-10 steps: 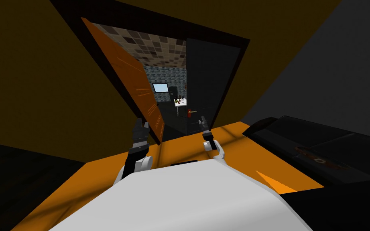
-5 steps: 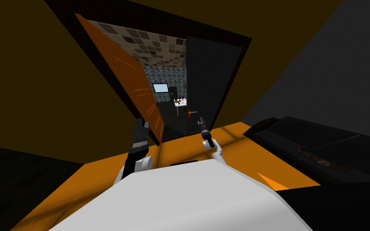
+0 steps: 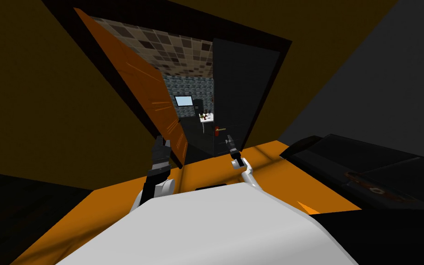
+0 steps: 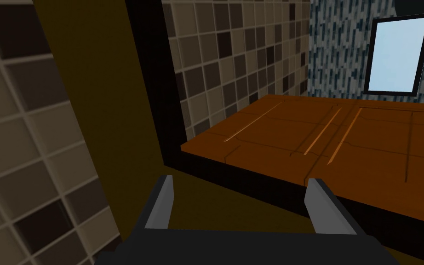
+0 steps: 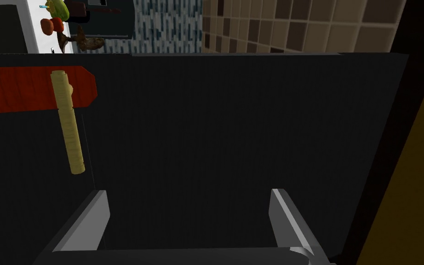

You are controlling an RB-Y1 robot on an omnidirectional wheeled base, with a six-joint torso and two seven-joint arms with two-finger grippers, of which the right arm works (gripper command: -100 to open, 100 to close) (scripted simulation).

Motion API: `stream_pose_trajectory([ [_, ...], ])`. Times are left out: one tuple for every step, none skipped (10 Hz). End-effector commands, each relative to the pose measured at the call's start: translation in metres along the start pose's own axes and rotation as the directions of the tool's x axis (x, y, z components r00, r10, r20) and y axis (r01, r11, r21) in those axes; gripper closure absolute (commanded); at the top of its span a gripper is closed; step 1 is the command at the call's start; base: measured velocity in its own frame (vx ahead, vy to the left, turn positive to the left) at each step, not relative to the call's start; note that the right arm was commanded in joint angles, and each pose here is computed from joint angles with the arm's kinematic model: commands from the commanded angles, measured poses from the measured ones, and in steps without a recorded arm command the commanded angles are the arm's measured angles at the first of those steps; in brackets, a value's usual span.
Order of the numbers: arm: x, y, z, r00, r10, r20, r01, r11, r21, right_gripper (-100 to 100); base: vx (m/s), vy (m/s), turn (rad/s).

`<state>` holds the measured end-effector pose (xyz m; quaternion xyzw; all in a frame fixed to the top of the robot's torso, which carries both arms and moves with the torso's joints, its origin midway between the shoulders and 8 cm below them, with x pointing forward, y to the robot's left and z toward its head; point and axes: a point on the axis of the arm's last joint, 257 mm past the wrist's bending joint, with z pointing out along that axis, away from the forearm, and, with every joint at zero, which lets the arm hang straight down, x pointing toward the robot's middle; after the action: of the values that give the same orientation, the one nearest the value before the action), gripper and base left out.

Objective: Push the door open

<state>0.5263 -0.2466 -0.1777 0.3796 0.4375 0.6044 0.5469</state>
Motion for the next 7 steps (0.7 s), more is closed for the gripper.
stream_pose_trajectory([
  [0.000, -0.013, 0.0008, 1.000, 0.004, 0.000, -0.004, 1.000, 0.028, -100, 0.048, -0.016, 0.005],
  [-0.001, -0.019, 0.0071, 1.000, 0.005, -0.008, -0.004, 0.999, 0.039, -100, 0.049, -0.012, 0.000],
  [-0.001, -0.024, 0.0137, 1.000, 0.005, -0.016, -0.005, 0.999, 0.049, -100, 0.073, -0.015, 0.003],
  [-0.003, -0.036, 0.0089, 1.000, 0.008, -0.011, -0.007, 0.997, 0.076, -100, 0.063, -0.017, 0.005],
  [-0.003, -0.041, 0.0148, 1.000, 0.009, -0.017, -0.007, 0.996, 0.087, -100, 0.063, -0.017, 0.001],
  [-0.004, -0.046, 0.0205, 1.000, 0.009, -0.023, -0.007, 0.995, 0.098, -100, 0.075, -0.032, 0.001],
  [-0.006, -0.057, 0.0155, 1.000, 0.012, -0.018, -0.009, 0.992, 0.123, -100, 0.063, -0.021, 0.008],
])
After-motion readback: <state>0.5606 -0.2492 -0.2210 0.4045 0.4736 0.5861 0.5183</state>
